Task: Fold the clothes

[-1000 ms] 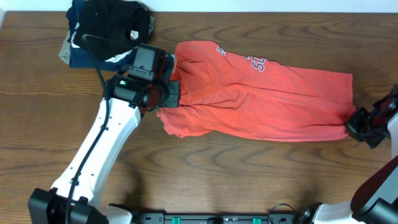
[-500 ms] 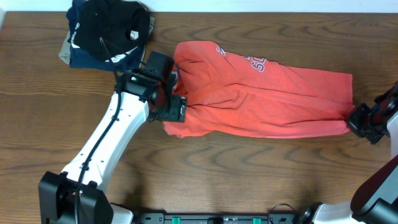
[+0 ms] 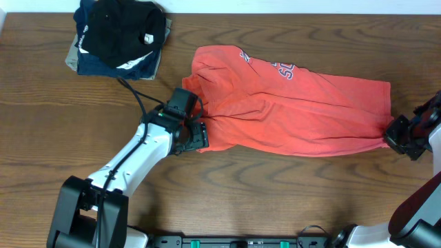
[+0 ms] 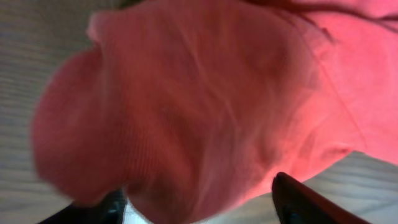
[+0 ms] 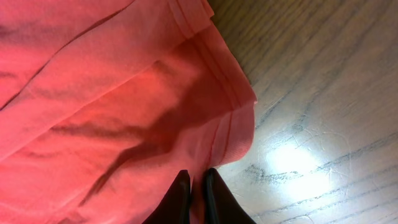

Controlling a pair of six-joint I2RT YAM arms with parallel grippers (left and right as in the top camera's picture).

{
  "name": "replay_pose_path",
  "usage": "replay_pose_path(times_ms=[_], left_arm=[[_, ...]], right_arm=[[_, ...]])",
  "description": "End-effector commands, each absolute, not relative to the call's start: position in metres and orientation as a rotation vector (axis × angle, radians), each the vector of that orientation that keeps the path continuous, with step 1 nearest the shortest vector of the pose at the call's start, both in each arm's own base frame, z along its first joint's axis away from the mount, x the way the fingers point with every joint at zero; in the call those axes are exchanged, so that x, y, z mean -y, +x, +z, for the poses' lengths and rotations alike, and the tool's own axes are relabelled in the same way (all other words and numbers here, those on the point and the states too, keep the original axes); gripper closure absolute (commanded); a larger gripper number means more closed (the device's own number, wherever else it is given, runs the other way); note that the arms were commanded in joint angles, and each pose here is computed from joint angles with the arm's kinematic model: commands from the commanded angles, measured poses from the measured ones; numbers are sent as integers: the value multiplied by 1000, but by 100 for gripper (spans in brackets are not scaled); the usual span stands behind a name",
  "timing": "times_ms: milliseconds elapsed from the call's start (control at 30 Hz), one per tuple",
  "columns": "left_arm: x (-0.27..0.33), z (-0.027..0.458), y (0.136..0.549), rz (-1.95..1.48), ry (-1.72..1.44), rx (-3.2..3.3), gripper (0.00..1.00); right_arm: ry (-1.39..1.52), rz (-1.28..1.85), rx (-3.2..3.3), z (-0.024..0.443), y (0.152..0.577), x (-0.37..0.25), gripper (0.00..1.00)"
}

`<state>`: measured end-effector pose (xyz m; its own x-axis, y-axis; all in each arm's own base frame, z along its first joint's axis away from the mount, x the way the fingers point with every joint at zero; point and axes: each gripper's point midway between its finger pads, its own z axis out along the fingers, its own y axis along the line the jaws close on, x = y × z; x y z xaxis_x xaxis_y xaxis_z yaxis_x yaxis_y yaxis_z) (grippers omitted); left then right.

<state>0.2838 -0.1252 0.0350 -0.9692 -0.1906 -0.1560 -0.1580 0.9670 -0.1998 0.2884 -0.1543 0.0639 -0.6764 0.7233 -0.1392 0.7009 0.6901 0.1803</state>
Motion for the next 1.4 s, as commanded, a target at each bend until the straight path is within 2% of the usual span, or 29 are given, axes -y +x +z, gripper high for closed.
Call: replay_pose_path(times_ms=[0,100,267,333,400,433,467,633,800,1067,1167,1367], left_arm=[[113,27,283,-179,-320,-2933,30],[111,25,287,-157,-320,-2919,36],[112,16,292,-149,-304,-2922,51],[112,11,292,-142,-305,-2933,62],[112,11,292,-139,-287,-2936,79],[112,11,292,-139,-272,-2935,91],[112,11,293,-140,-258,-2933,94],[113,20,298,-137,-209,-2930,94],[114,53,300,-134,-208,-2937,93],[105,95,270,-87,-212,-3027,94],[109,106,282,-112,-203,-2986,94],[131,145,342,-235,-115,-2731,94]], right_arm=[[1109,165,-2703,69,294,153,91],[1110,154,-2704,69,294,154,91],[1115,138,-2708,68,292,156,93],[1117,126,-2710,68,291,157,95],[1118,118,-2711,68,291,158,99],[1118,118,-2711,68,291,158,99],[1118,118,-2711,68,291,158,99],[1120,114,-2714,68,290,158,99],[1121,113,-2715,68,290,158,99],[1111,102,-2720,68,289,159,99],[1108,101,-2715,68,290,159,99],[1106,112,-2712,68,292,159,99]])
